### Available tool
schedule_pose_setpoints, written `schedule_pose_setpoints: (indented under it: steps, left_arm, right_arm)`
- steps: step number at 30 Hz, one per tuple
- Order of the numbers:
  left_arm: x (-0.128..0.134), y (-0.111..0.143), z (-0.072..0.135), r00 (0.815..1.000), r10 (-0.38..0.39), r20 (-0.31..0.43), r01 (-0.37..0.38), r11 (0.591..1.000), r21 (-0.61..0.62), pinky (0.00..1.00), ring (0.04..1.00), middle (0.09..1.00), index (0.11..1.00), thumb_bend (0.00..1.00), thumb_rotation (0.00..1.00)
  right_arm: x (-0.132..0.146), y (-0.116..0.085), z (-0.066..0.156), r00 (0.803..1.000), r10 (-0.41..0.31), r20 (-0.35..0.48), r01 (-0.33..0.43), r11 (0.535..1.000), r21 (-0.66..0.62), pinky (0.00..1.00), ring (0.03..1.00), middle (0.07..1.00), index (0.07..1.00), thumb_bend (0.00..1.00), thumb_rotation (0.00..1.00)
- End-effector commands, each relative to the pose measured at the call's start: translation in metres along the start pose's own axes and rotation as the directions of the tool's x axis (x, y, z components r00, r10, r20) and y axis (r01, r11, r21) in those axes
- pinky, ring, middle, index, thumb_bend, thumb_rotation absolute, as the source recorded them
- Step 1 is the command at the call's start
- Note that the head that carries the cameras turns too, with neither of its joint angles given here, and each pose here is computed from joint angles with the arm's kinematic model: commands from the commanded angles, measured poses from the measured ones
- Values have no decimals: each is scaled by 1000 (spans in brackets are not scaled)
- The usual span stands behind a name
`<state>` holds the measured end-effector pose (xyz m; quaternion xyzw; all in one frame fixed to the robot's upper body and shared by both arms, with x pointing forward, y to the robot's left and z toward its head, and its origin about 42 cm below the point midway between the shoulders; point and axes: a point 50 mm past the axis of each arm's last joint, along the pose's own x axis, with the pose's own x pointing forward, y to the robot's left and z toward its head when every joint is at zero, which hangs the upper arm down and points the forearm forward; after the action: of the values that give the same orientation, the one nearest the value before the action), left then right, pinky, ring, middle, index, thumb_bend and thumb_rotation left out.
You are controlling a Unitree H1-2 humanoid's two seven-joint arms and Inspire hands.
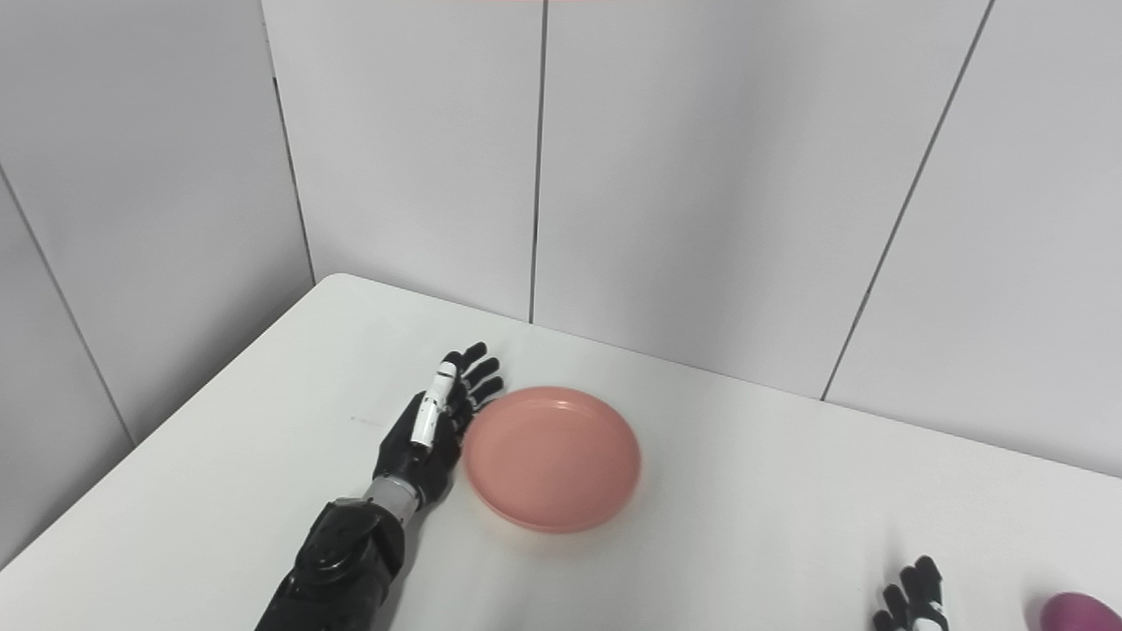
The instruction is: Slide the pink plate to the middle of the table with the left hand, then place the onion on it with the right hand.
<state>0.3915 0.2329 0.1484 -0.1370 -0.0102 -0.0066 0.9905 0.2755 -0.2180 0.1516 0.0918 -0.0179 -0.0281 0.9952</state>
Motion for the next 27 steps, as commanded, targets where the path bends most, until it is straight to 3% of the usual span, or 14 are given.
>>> schedule_pose_setpoints:
  steps: [1, 27]
  left_arm:
    - [8, -14, 19, 998, -45, 49, 44, 999, 7, 914, 929, 932, 909, 431, 1000]
    - [2, -67, 29, 993, -112, 24, 113, 992, -48, 947, 949, 954, 937, 444, 1000]
  right_arm:
    - [1, 5, 13, 998, 18, 58, -18, 1000, 1, 1000, 1000, 1000, 1000, 161, 1000]
    - [-1, 14, 8, 999, -2, 52, 4, 1000, -24, 1000, 1000, 1000, 1000, 162, 1000]
